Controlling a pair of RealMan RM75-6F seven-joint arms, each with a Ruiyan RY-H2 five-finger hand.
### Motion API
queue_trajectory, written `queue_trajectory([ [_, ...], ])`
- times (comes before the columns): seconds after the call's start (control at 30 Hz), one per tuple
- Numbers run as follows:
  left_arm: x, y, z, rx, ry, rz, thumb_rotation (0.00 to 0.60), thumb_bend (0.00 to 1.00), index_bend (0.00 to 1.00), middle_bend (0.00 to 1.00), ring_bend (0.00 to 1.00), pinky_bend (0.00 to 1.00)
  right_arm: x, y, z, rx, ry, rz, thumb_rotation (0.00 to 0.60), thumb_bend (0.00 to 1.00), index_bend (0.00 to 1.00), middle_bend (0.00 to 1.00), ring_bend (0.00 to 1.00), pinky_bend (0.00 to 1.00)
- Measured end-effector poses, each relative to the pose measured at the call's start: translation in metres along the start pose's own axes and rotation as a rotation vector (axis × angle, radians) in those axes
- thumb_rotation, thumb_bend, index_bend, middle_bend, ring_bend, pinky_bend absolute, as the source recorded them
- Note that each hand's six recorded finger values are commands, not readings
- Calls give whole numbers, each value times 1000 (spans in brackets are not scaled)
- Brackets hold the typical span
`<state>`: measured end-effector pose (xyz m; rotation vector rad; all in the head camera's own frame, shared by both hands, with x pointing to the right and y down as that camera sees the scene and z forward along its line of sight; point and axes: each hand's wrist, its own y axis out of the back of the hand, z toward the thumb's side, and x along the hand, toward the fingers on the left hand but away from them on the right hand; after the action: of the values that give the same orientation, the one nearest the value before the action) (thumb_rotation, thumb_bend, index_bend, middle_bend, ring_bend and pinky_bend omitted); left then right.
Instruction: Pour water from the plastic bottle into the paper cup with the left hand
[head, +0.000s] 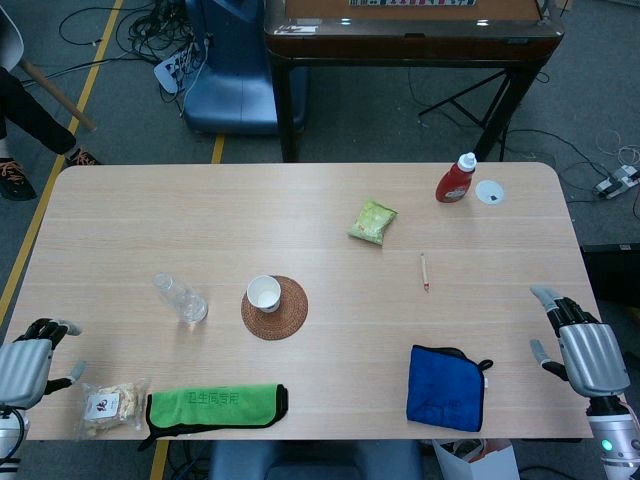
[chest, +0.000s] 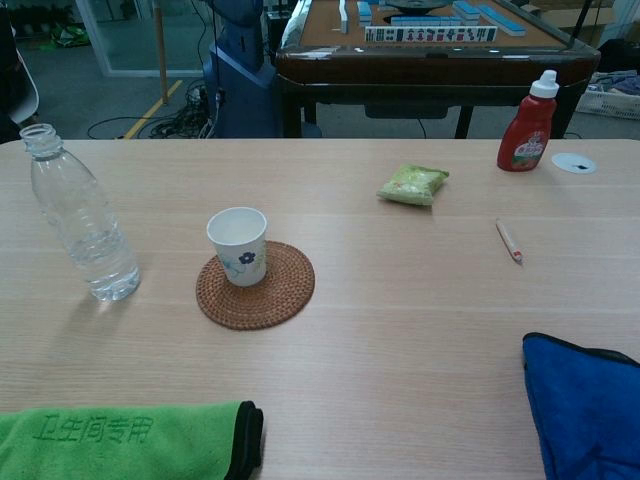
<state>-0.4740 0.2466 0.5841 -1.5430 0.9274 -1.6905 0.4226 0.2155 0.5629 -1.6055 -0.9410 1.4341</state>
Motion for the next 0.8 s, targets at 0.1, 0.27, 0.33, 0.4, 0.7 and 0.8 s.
queue_trajectory([
  [0.1, 1, 0, -1, 4, 3, 2, 600, 223, 362, 305, 225, 477, 2, 0, 1, 5, 7, 7, 600, 348, 118, 173, 209, 467],
  [0.27, 2, 1, -1, -10, 6, 0, 600, 223, 380, 317, 232, 481, 3, 2, 0, 0, 6, 15, 600, 349, 118, 182, 209, 466],
  [0.33, 2, 1, 0, -19, 1, 1, 600, 223, 373, 323, 242, 475, 2, 1, 0, 0, 4, 20, 600, 349, 118, 185, 209, 466],
  [0.4, 2, 1, 2, -34, -2, 2, 600, 224, 346, 326, 247, 447, 2, 0, 0, -1, 1, 28, 600, 348, 118, 189, 209, 467],
  [0.7, 12, -3, 20, -174, -54, 1, 600, 179, 108, 271, 244, 369, 5, -1, 2, 4, 2, 33, 600, 349, 118, 202, 209, 467],
  [0.8, 21, -6, 24, -186, -59, -2, 600, 152, 58, 189, 201, 369, 5, 0, 0, 4, -1, 34, 600, 349, 118, 202, 209, 467],
])
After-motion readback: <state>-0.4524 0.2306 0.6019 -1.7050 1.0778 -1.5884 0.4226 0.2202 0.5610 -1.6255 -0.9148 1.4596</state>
